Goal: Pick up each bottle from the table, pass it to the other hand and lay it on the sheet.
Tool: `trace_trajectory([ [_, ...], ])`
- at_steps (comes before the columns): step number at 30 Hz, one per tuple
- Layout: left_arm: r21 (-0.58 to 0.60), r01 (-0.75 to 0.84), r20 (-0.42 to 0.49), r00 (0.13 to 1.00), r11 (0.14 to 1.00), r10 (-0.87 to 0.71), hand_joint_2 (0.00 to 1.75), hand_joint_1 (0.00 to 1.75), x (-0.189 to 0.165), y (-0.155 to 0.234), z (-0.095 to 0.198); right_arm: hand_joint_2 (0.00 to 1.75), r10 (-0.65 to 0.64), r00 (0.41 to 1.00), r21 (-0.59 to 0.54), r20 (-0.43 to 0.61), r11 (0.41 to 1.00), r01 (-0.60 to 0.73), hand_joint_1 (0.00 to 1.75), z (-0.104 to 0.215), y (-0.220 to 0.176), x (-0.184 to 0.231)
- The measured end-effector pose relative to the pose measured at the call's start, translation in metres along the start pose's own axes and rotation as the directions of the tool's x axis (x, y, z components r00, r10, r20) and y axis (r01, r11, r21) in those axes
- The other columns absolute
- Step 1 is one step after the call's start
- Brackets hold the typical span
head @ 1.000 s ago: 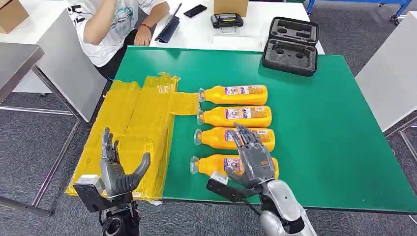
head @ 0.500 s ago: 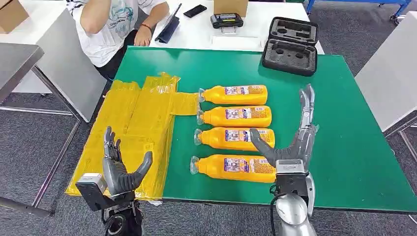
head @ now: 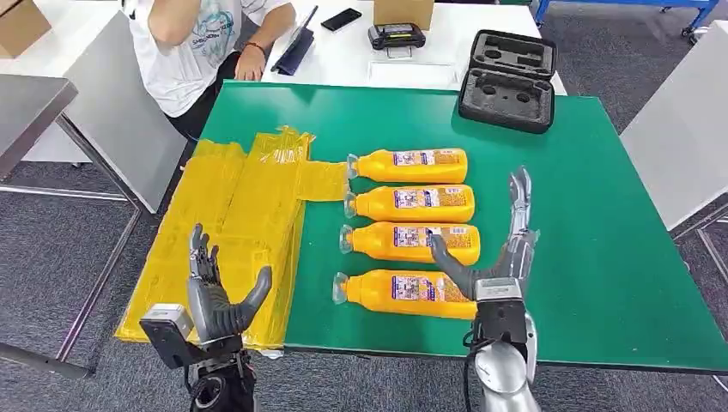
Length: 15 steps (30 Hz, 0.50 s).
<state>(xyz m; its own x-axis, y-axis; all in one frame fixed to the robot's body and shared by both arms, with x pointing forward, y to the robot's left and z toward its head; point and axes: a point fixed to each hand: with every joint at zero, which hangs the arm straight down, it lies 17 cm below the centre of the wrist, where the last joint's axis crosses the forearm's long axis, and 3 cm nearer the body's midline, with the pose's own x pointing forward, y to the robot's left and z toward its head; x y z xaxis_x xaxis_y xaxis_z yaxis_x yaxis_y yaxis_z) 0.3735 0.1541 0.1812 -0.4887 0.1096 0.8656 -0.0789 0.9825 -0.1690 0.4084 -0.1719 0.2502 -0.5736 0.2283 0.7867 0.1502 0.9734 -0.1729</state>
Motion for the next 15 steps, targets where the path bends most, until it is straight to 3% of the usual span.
trace_trajectory([
  [15,-0.002,0.009,-0.007,1.000,1.000,-0.009,1.75,0.00,-0.004,0.002,0.003,1.75,0.010,0.999,0.023,-0.041,1.000,-0.009,0.00,0.008,0.008,-0.016],
])
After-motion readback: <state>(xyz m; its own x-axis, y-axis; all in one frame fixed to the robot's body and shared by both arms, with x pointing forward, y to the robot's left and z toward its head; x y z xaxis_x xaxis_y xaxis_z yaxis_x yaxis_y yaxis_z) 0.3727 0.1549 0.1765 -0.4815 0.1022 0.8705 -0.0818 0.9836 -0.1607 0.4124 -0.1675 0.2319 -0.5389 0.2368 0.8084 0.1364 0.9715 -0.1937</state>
